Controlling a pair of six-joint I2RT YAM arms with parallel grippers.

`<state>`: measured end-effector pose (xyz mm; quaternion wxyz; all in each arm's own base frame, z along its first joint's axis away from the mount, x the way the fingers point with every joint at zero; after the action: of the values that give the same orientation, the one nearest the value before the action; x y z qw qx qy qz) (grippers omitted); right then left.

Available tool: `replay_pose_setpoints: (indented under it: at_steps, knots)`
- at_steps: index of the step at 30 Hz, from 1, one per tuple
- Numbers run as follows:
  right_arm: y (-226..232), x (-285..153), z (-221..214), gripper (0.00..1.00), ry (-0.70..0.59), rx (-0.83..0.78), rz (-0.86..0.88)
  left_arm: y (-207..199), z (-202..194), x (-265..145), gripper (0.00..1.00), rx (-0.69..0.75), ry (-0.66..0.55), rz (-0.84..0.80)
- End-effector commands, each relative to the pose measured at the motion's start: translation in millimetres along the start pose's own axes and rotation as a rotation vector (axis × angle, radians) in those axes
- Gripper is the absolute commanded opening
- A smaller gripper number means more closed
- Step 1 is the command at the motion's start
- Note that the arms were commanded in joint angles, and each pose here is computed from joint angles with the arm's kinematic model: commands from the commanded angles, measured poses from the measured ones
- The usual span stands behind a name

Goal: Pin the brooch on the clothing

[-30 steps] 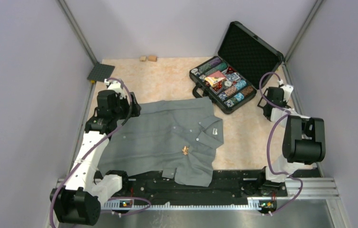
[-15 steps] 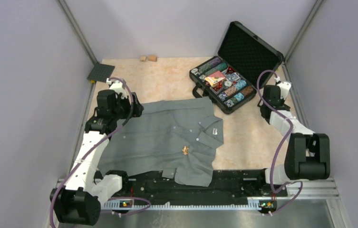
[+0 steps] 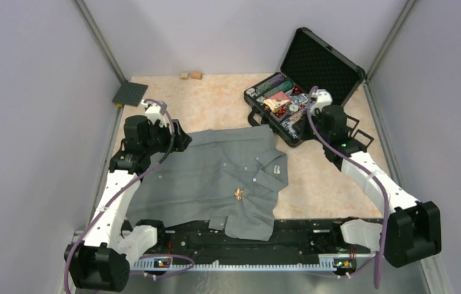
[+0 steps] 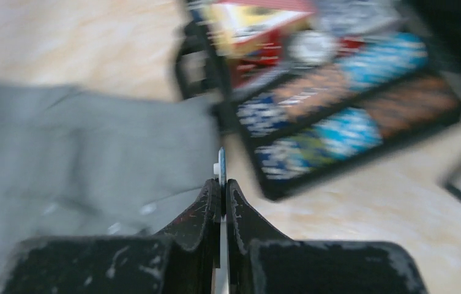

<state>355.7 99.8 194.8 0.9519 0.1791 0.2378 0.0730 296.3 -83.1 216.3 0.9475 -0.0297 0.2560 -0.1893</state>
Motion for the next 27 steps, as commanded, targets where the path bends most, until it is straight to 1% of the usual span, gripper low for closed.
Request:
replay_pose_setpoints:
  at_steps: [1,3,5,7,9,12,13,15,17,19,20,22,27]
  knots:
    - [125.1,-33.4,-8.5,0.0,0.093,-0.136,0.59,-23.7,21.9,-7.2,0.75,0.029,-0.08,-0.137]
    - [161.8,-47.1,-23.4,0.0,0.186,-0.16,0.768,-28.9,24.6,-11.1,0.75,0.047,-0.084,-0.167]
    - [188.9,-58.2,-34.4,0.0,0.247,-0.191,0.867,-38.2,30.3,-16.6,0.75,0.058,-0.111,-0.216]
    - [213.3,-70.1,-45.0,0.0,0.279,-0.233,0.947,-54.4,34.2,-22.1,0.75,0.068,-0.148,-0.315]
    - [235.5,-82.5,-48.8,0.0,0.272,-0.251,1.049,-72.6,38.0,-27.4,0.75,0.062,-0.185,-0.436]
    - [259.3,-101.2,-51.7,0.0,0.268,-0.217,1.192,-99.9,39.8,-39.7,0.73,0.047,-0.205,-0.642]
    - [265.1,-106.0,-51.3,0.0,0.264,-0.216,1.225,-105.4,41.3,-43.3,0.73,0.046,-0.215,-0.685]
    - [276.0,-113.8,-53.7,0.0,0.267,-0.222,1.263,-113.3,43.3,-49.3,0.72,0.054,-0.237,-0.747]
    - [283.8,-119.4,-54.1,0.0,0.268,-0.229,1.284,-119.5,40.1,-51.5,0.72,0.063,-0.228,-0.788]
    - [288.8,-124.3,-54.1,0.0,0.265,-0.233,1.296,-131.5,33.4,-55.0,0.64,0.074,-0.198,-0.86]
    - [290.0,-125.7,-53.8,0.0,0.264,-0.233,1.297,-137.2,30.4,-57.0,0.63,0.08,-0.183,-0.898]
    - [291.0,-127.5,-54.0,0.0,0.269,-0.232,1.296,-150.5,22.9,-61.8,0.62,0.097,-0.15,-0.967]
    - [294.9,-135.6,-54.4,0.0,0.269,-0.235,1.306,-162.1,13.0,-63.9,0.62,0.115,-0.118,-1.001]
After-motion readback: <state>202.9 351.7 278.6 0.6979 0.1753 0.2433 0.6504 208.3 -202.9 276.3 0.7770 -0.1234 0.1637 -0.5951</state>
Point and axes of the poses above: each gripper's point midway between its finger pads, its own x axis out along the fingers, its own y axis along the line the jaws close on, z = x × y, the point moved 1 cm from there along -x, back along the fingers, and after that the axes turned 12 degrees about x, right-handed, at the moved point
